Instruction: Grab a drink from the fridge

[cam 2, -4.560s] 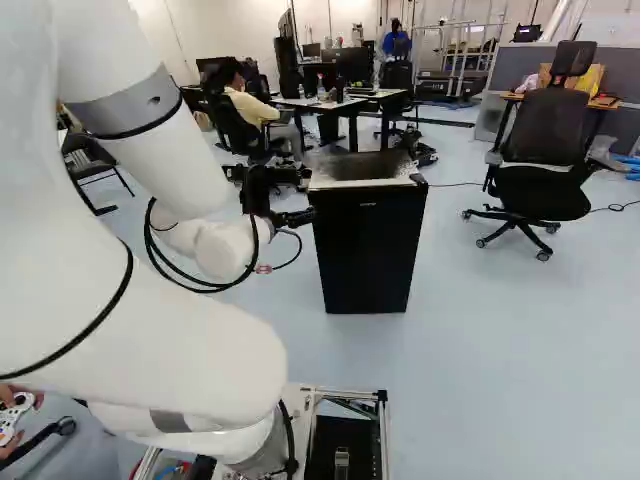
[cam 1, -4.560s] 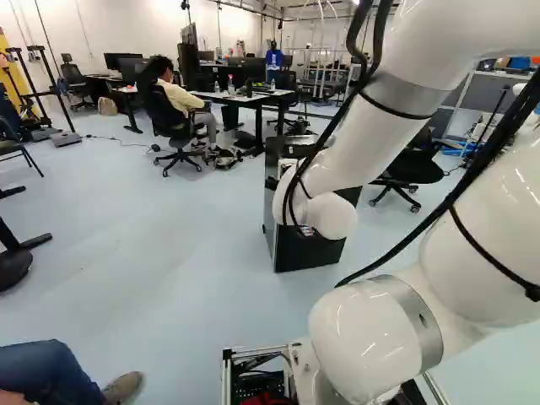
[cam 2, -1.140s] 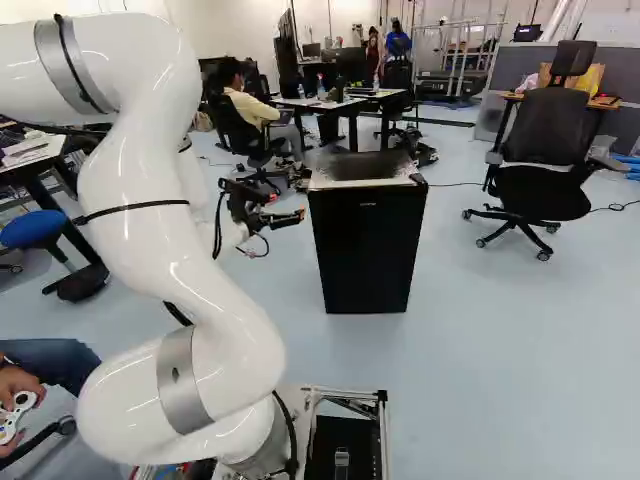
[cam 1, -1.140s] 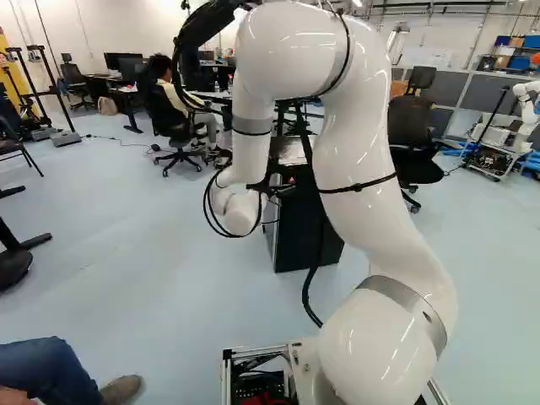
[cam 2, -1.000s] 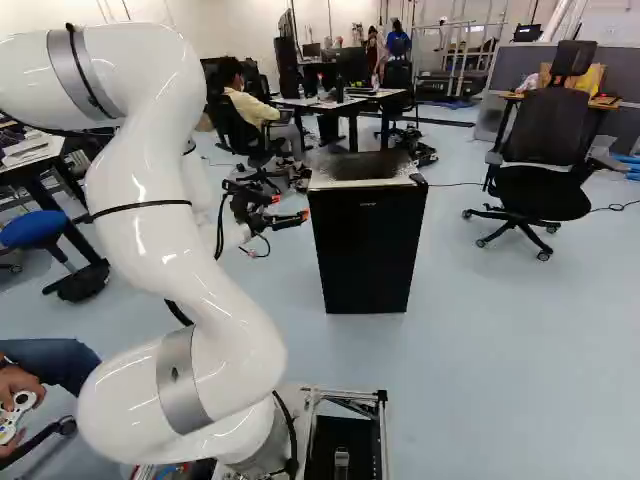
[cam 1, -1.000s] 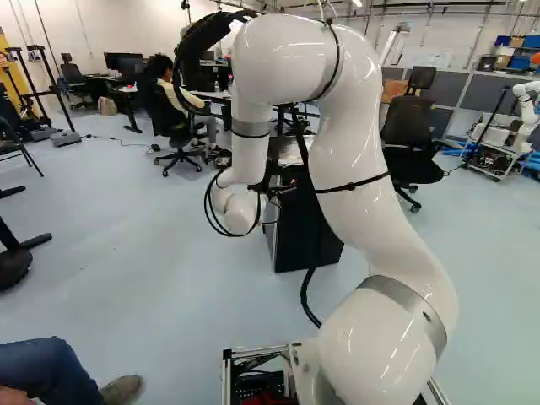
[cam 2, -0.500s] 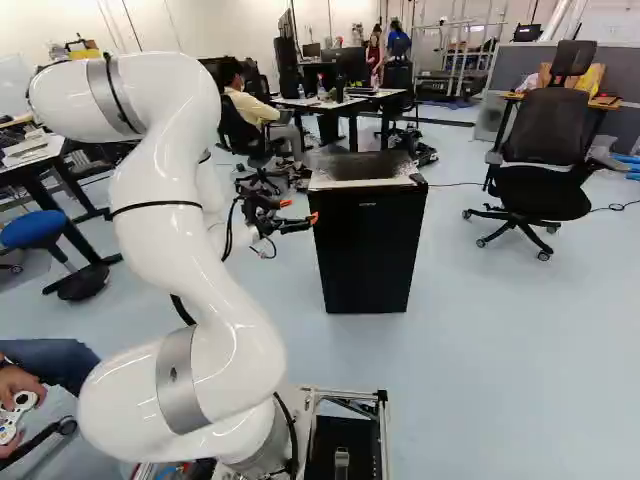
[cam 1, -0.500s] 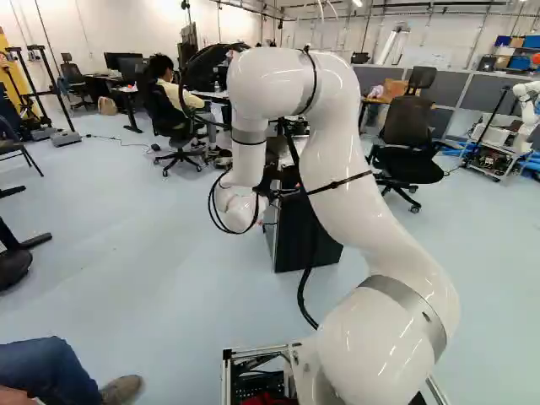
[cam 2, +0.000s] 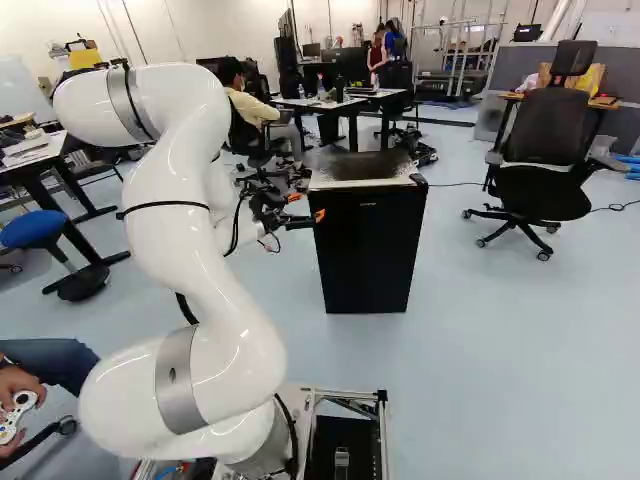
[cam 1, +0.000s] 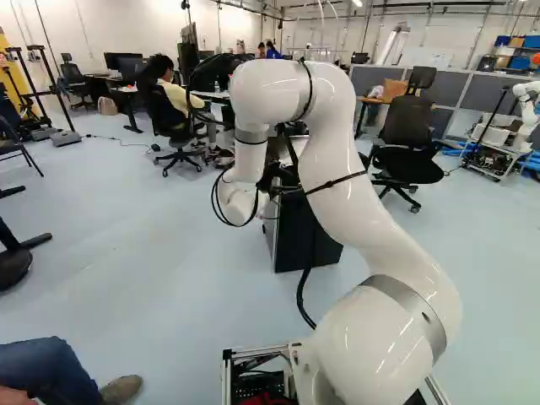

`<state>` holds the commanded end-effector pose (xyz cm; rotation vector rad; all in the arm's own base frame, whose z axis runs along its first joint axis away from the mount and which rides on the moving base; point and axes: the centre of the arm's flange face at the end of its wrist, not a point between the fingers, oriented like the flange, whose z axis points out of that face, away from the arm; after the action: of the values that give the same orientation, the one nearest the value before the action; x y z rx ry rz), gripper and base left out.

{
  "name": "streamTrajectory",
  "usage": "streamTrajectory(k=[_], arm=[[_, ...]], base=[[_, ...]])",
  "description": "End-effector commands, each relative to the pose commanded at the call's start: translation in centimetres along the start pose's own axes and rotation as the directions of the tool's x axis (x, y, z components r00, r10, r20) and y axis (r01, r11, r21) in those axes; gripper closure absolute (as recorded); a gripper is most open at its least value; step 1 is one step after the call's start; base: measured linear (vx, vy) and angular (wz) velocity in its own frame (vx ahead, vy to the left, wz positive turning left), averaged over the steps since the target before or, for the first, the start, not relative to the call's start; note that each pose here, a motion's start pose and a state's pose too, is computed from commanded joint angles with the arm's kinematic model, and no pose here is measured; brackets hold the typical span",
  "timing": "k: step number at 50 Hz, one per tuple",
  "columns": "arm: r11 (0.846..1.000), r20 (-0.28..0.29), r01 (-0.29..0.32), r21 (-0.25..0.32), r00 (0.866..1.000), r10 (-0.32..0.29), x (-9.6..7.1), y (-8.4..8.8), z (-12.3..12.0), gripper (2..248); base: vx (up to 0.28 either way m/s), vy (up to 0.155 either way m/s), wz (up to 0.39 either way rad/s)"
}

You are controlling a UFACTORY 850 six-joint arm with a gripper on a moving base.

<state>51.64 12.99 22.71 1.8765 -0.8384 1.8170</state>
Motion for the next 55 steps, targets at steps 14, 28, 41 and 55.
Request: streamTrajectory(k=[14,28,41,55], arm=[[1.0,-0.009,-0.014,-0.025,1.0,0.013,0.0,0.0,1.6,3],[0.999,-0.014,-0.018,-0.05,1.0,0.017,0.2,0.7,2.8,3],[0.998,-0.014,-0.015,-0.066,1.0,0.014,0.3,1.5,3.3,3],[0.998,-0.003,0.004,-0.064,1.0,-0.004,0.6,2.6,2.3,3]], base=[[0.0,0.0,0.0],[0.0,0.0,0.0],[0.0,0.0,0.0],[0.0,0.0,0.0]])
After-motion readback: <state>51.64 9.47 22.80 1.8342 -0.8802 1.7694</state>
